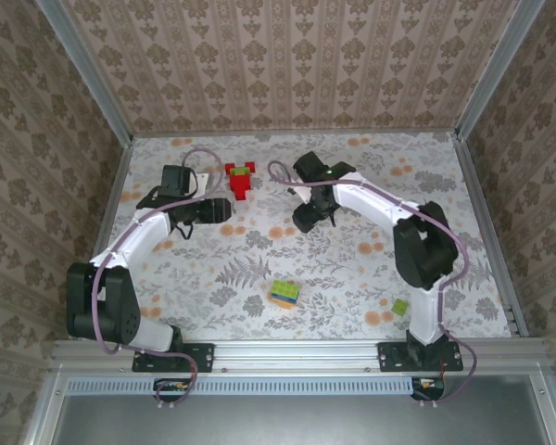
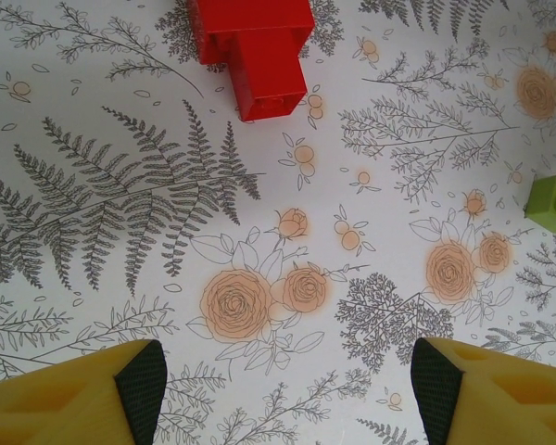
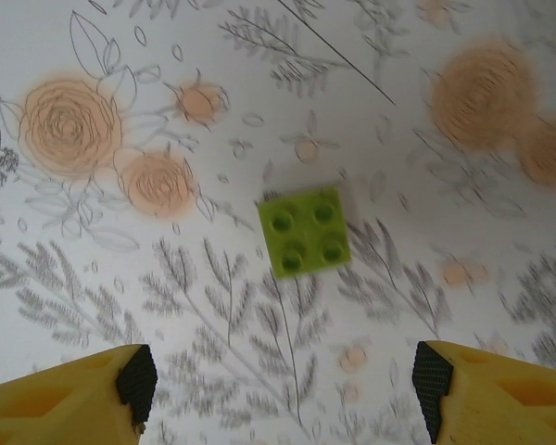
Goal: Assemble a carrot with lego
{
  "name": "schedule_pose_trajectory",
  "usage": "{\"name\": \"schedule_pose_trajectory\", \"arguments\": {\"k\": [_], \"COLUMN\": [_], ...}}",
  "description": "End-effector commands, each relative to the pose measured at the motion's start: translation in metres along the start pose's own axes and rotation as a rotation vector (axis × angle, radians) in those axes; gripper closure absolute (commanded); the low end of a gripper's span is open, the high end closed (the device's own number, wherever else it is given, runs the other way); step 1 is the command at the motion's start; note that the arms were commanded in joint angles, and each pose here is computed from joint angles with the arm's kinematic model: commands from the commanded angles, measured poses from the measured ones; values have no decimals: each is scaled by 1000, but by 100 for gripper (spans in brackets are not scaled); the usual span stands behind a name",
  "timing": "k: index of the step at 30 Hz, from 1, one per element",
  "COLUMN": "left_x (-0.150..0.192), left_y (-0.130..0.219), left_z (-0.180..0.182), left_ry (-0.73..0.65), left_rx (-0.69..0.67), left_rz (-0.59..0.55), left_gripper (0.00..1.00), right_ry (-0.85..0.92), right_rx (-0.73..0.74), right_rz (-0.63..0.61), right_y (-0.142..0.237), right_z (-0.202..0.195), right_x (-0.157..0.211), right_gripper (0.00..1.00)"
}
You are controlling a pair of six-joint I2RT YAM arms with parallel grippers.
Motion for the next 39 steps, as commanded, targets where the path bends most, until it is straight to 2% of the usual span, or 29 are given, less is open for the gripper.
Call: {"name": "schedule_pose_trajectory", "arguments": {"k": [1,21,39], "left_x": [-8,-9,-9], "left_y": [7,4,4], "left_z": [-4,-4,-4], "left_ry": [-34,-30,-35], "left_rx": [11,9,13], "left_rz": [-34,-26,-27], "left_gripper": [27,27,27], "right_ry": [60,59,56], "right_rx": [-45,-152,-184], "right_rz": [1,114,146], "right_y": [-4,-48,-61], "right_z": [-2,-20,-18], "right_x": [-15,-9,-8], "right_gripper": [26,29,58]}}
Point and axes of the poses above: each hand's point on the last joint's axis, 136 mm out from that joint toward the fingers, its own y axis back along the fingers, its own z axis along the line the jaws close on, x = y × z, the point moved 9 cm from there along y, back along the fingers, and after that the axes turned 1 degree about y, right-handed, at the moved point
